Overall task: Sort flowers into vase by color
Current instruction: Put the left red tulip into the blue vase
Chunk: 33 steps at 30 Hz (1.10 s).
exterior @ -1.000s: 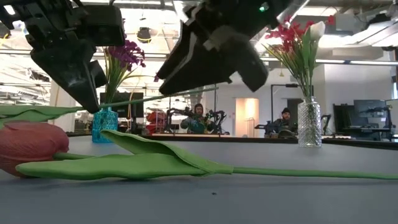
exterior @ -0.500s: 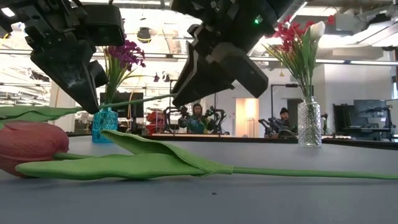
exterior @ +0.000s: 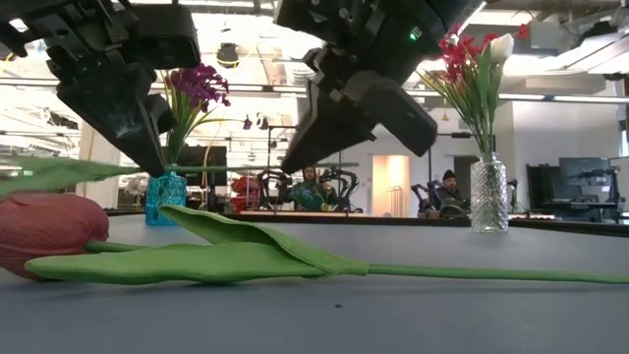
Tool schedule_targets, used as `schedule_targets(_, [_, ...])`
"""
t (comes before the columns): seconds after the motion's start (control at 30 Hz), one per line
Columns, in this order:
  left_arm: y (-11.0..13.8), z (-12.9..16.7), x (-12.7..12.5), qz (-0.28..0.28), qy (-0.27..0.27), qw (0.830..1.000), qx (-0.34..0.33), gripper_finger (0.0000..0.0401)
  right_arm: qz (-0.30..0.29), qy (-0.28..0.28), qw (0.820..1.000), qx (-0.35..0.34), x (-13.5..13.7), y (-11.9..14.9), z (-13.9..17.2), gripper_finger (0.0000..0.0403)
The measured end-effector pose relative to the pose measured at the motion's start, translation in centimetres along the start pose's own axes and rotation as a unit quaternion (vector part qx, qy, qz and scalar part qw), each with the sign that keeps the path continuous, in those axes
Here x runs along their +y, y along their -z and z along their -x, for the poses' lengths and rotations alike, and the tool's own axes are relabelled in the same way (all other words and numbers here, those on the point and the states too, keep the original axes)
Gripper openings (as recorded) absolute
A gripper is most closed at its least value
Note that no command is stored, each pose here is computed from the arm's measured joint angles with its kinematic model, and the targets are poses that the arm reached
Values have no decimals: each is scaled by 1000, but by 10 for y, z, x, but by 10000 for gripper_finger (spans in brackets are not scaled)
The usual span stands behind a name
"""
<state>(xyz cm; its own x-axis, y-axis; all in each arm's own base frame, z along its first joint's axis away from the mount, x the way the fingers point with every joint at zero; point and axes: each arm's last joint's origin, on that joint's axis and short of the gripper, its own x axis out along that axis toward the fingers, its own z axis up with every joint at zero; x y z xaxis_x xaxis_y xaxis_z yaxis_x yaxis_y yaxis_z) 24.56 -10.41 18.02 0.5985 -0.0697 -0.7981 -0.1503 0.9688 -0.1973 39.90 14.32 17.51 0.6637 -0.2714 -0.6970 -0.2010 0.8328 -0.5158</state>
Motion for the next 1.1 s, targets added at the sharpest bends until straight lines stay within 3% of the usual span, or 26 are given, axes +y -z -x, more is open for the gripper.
schedule_targets(0.33, [-4,8,-7,-99,22,994,-33,109,-31,-113,993,2,8,3,2,18])
schedule_targets(0.5, [-4,28,-1,-137,-5,986,-98,147,-26,-164,985,-49,17,8,3,18])
schedule_targets(0.63, [1,43,8,-142,18,971,-192,153,-53,-191,970,-142,15,15,12,18])
schedule_targets(0.73, [10,50,17,-142,26,953,-268,154,-72,-192,945,-253,11,17,23,18])
schedule_targets(0.9, [27,50,28,-145,56,905,-396,154,-143,-139,876,-439,-8,21,35,18])
schedule_targets(0.97, [29,52,30,-150,66,881,-444,154,-185,-124,844,-487,-16,22,32,18])
schedule_targets(1.1, [27,58,29,-171,71,839,-511,154,-249,-91,807,-527,-25,24,16,18])
